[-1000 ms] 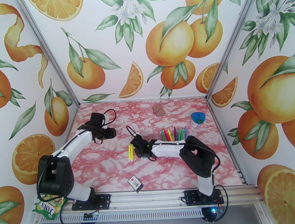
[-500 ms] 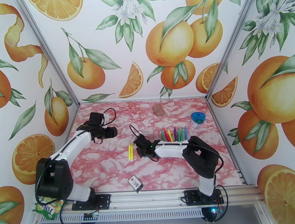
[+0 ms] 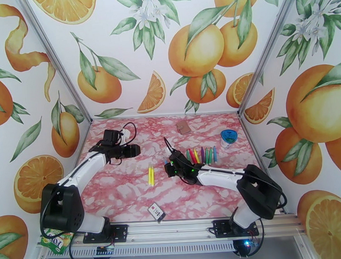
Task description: Open the pen caps
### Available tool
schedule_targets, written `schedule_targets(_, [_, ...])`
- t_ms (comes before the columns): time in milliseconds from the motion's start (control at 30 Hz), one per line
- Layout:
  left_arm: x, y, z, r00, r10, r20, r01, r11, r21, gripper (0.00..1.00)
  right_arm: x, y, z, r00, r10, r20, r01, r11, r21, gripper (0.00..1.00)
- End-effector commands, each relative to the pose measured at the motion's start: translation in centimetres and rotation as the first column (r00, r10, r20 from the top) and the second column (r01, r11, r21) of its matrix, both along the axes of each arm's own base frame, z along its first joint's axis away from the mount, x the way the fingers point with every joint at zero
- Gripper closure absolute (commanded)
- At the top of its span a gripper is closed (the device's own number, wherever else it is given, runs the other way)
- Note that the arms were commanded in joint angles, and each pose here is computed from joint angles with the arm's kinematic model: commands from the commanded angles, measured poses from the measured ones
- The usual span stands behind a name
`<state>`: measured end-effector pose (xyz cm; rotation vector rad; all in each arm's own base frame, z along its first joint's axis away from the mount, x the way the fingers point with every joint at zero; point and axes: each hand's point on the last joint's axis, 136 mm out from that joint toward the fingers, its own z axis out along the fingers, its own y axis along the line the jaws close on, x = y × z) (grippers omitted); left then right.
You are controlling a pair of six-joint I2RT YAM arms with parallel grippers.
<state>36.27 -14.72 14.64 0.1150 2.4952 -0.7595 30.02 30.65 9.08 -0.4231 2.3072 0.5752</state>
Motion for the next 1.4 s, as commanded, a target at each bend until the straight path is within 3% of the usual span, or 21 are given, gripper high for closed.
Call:
schedule_targets(0, [-0.1,-2.8,2.1,0.994,-0.086,0.061,0.092,0.99,-0.105,0.35,-0.1,0.9,2.4,0.997,0.047,0.066,-0.052,0.995,0.079,0.85])
schedule_targets(533, [-0.7,-9.5,4.1,0.964,-0.243,0.108,0.264,0.925,-0.274,0.35,-0.4,1.3,6.1,0.985,0.068,0.155,-0.094,0.982,0.165,0.85])
schedule_targets(933, [-1.0,-12.6,3.9,0.948,-0.302,0.1,0.318,0.894,-0.315,0.37,-0.1,1.9,7.3,0.979,0.086,0.184,-0.119,0.977,0.177,0.85])
schedule_targets(1367, [-1.4,-14.6,3.6,0.933,-0.35,0.086,0.357,0.867,-0.347,0.49,0.1,1.9,7.9,0.976,0.078,0.204,-0.115,0.978,0.175,0.85])
